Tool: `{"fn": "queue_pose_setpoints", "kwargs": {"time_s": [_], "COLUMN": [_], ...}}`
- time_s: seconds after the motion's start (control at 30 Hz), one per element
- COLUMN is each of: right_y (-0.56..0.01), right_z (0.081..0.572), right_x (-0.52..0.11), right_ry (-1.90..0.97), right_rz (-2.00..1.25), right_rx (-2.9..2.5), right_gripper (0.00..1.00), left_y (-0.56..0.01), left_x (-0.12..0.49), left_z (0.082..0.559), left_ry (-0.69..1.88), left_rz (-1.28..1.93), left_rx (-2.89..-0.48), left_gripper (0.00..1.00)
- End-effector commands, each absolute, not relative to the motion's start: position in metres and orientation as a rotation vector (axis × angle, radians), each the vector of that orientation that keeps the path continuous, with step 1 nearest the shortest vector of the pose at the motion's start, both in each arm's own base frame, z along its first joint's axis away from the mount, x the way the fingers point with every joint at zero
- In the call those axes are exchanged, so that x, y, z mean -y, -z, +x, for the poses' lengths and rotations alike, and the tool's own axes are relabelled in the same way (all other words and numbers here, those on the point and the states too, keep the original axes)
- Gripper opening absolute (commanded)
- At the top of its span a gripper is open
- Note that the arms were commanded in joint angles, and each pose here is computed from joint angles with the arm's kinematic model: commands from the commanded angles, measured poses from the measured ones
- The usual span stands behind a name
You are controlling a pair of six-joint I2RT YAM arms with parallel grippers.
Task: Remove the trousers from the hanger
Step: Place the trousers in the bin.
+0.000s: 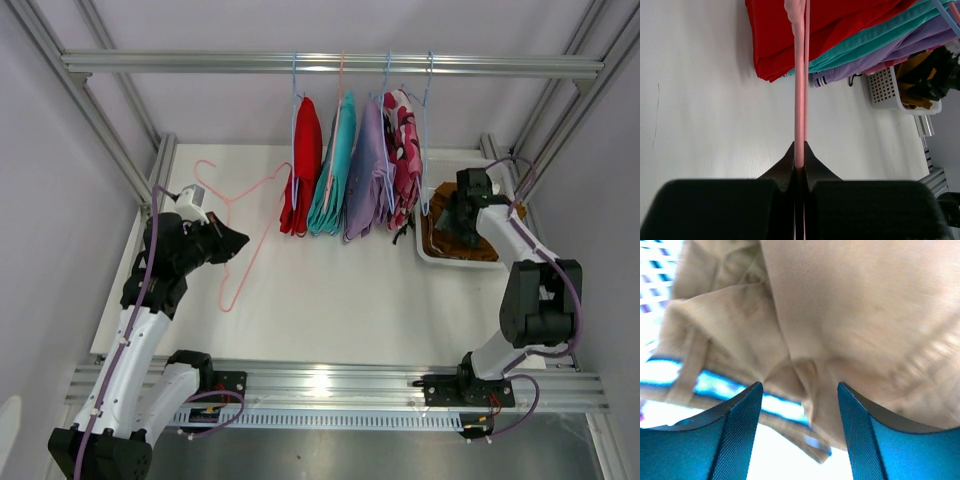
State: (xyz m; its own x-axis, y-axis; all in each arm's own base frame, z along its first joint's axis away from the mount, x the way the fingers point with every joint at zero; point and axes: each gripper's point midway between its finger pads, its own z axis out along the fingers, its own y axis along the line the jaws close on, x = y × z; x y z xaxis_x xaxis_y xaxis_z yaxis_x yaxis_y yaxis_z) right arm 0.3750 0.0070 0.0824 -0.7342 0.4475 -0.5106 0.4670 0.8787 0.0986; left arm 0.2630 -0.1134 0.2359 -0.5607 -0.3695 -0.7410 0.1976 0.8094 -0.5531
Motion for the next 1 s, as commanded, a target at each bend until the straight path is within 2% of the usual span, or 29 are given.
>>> {"fn": "queue_pose_setpoints", "kwargs": {"time_s": [0.0,0.2,0.3,0.37,0.4,0.47,0.5,0.6,0.77,0.97], "right_y": [-0.139,-0.169,-0.179,-0.185,-0.185,-0.190,-0.184,-0.180,-0.161,-0.074], "right_z": [0.366,0.367,0.375,0.384,0.388,0.398,0.404,0.421,0.440,0.439], "right_x": [-0.005,-0.008,-0.007,-0.004,-0.004,0.011,0.017,0.024,0.038,0.047], "right_ry": [0.023,-0.052,-0.082,-0.087,-0.090,-0.081,-0.071,-0.077,-0.054,-0.030], "right_rz": [0.658,0.648,0.649,0.649,0.642,0.674,0.686,0.686,0.706,0.747], "right_rx": [-2.463,-2.412,-2.379,-2.352,-2.350,-2.321,-2.335,-2.342,-2.363,-2.459], "right_gripper": [0.67,0.68,0.63,0.52,0.42,0.33,0.24,0.12,0.08,0.06], "left_y": [-0.248,-0.250,-0.248,-0.249,-0.248,-0.248,-0.251,-0.249,-0.252,-0.255], "left_x": [0.116,0.115,0.114,0.114,0.115,0.114,0.114,0.115,0.114,0.114], "left_z": [0.263,0.263,0.263,0.263,0.263,0.263,0.263,0.263,0.262,0.261], "left_ry": [0.745,0.737,0.734,0.736,0.737,0.736,0.736,0.737,0.732,0.737], "left_rz": [-0.074,-0.074,-0.075,-0.073,-0.075,-0.074,-0.072,-0.073,-0.071,-0.064], "left_rx": [-1.982,-1.977,-1.981,-1.978,-1.981,-1.983,-1.975,-1.981,-1.969,-1.959], "left_gripper": [0.01,0.01,0.00,0.01,0.01,0.01,0.01,0.01,0.01,0.01]}}
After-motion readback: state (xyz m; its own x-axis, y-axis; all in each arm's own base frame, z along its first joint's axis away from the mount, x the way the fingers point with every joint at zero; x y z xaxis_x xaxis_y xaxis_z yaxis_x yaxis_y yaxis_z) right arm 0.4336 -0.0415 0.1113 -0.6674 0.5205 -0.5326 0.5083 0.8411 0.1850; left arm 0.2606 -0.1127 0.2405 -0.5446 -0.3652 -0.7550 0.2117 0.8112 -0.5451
